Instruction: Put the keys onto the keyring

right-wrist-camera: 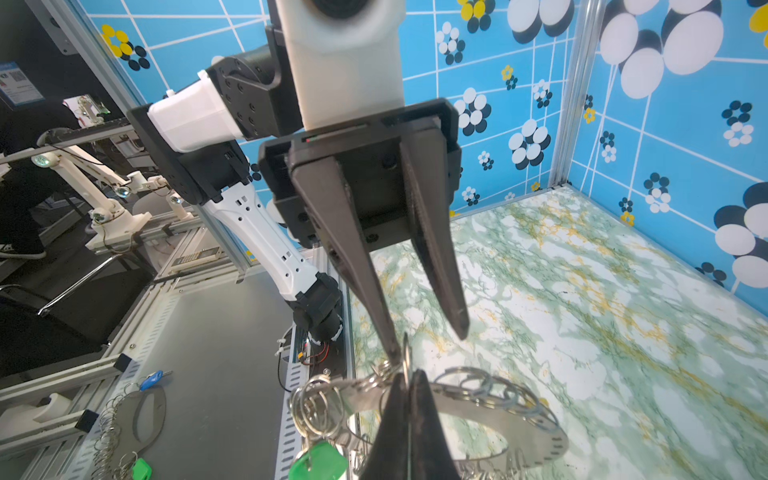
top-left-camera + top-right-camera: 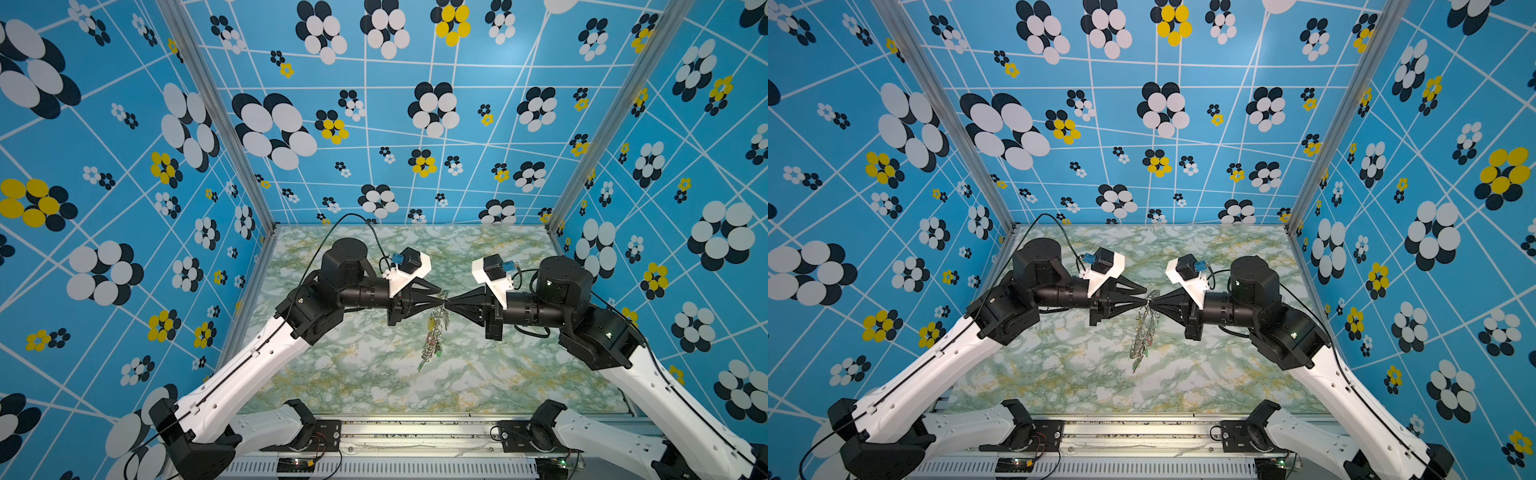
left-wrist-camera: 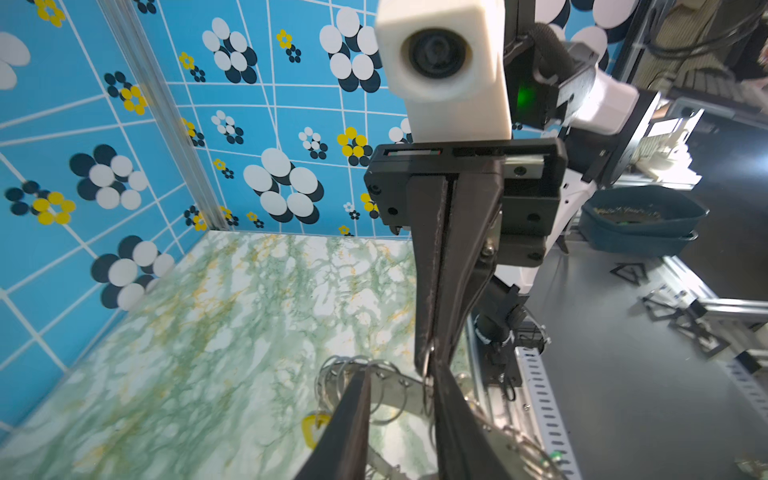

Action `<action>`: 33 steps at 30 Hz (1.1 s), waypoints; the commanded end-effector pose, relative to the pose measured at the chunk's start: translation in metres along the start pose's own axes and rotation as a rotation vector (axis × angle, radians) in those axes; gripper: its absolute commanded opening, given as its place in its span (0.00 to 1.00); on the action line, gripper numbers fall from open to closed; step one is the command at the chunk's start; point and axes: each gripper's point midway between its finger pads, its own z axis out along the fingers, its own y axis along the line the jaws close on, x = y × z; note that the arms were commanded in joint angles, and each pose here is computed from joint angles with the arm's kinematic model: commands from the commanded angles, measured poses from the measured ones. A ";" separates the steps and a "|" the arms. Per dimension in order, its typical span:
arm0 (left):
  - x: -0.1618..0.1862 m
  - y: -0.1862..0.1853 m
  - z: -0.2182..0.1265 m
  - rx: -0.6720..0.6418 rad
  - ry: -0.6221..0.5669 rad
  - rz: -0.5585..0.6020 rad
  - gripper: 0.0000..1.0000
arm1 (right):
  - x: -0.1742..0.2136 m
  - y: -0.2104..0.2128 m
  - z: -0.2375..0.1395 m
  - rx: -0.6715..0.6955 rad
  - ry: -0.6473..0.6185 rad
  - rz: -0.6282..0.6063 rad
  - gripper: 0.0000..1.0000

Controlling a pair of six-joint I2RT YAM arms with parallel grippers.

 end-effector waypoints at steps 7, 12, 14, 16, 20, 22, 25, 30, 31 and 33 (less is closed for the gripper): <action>0.005 -0.007 -0.006 -0.011 0.108 -0.022 0.54 | 0.009 0.002 -0.003 -0.010 0.132 -0.048 0.00; 0.003 -0.015 -0.001 0.043 0.129 -0.040 0.35 | 0.008 -0.002 0.000 -0.006 0.135 -0.053 0.00; 0.004 -0.016 0.001 0.050 0.133 -0.043 0.29 | 0.007 -0.003 0.000 -0.001 0.132 -0.058 0.00; 0.006 -0.015 0.003 0.054 0.141 -0.049 0.26 | 0.005 -0.002 0.000 -0.002 0.127 -0.062 0.00; 0.008 -0.014 0.006 0.061 0.150 -0.060 0.25 | 0.005 -0.003 0.000 -0.001 0.124 -0.061 0.00; 0.006 -0.015 0.007 0.067 0.149 -0.061 0.24 | 0.005 -0.003 0.000 0.002 0.123 -0.061 0.00; 0.007 -0.013 0.008 0.068 0.152 -0.066 0.21 | 0.004 -0.003 0.000 0.003 0.119 -0.065 0.00; 0.007 -0.014 0.011 0.078 0.157 -0.070 0.17 | 0.004 -0.003 0.000 0.002 0.114 -0.063 0.00; 0.007 -0.014 0.012 0.081 0.157 -0.070 0.16 | 0.004 -0.003 0.000 0.002 0.112 -0.064 0.00; 0.007 -0.014 0.013 0.083 0.157 -0.070 0.13 | 0.004 -0.003 0.000 0.002 0.112 -0.064 0.00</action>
